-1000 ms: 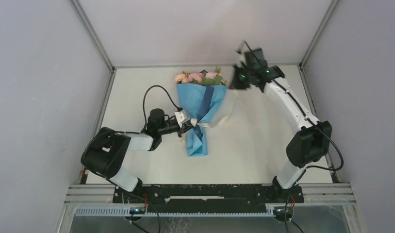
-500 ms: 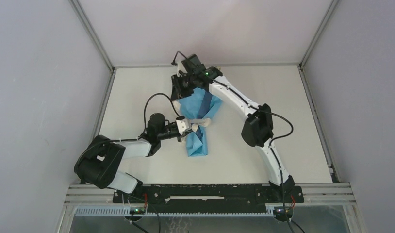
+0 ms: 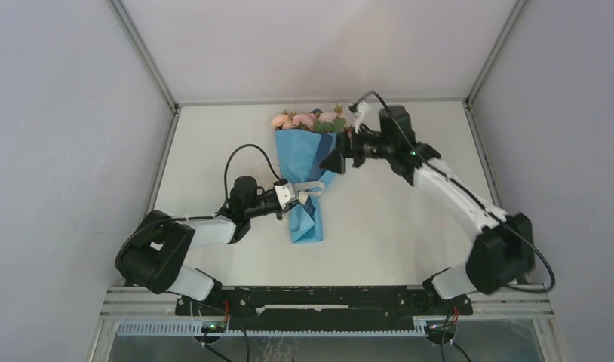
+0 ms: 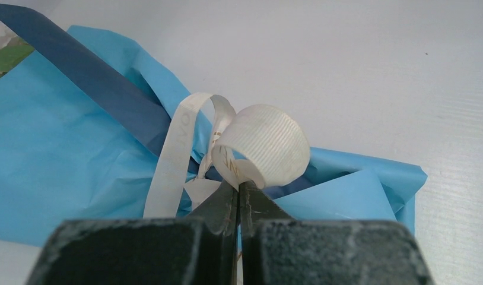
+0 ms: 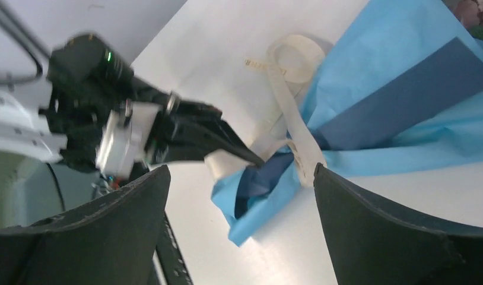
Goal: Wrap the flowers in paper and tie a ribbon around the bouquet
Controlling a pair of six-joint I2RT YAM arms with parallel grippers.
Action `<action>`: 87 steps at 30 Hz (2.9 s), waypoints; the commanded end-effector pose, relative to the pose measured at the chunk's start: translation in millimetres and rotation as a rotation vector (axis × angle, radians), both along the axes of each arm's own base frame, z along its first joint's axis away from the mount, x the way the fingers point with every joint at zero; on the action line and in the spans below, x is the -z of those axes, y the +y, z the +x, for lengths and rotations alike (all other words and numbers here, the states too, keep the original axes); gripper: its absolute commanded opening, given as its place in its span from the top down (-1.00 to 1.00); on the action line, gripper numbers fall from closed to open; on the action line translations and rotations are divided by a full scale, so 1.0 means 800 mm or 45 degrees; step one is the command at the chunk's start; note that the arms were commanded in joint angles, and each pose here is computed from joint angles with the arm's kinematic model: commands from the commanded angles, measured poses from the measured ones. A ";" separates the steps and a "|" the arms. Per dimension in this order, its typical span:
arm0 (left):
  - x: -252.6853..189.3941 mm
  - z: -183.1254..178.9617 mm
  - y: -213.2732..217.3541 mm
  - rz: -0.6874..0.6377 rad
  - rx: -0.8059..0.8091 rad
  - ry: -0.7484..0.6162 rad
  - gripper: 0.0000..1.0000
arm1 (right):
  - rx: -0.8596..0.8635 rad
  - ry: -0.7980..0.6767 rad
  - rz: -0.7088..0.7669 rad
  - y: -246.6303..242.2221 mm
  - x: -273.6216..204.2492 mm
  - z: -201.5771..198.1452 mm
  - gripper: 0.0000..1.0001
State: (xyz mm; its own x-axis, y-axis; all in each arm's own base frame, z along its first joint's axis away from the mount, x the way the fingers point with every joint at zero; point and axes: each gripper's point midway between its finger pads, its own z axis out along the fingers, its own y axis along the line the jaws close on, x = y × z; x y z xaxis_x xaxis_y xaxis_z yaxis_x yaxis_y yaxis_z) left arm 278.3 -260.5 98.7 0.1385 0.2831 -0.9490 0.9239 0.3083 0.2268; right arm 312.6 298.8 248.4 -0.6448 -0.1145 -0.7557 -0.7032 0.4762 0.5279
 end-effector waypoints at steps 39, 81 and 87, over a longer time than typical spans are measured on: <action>-0.029 -0.007 -0.009 0.004 0.092 -0.039 0.17 | -0.415 -0.220 0.089 0.060 0.097 -0.045 1.00; 0.065 0.173 0.226 0.711 -1.279 1.269 1.00 | -0.368 -0.205 0.056 0.056 0.096 -0.044 1.00; -0.076 0.144 0.183 0.391 -0.957 0.968 1.00 | -0.312 -0.179 0.051 0.053 0.096 -0.036 1.00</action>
State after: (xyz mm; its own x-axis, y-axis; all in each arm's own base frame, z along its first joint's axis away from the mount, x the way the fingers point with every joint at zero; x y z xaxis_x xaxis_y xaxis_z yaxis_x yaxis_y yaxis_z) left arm 402.0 -87.8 40.4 -0.9360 0.2303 -0.2663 0.2650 0.9588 -0.1023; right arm 272.4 336.0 136.4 -0.5384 -0.2860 -0.7927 -0.8393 0.2667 0.4738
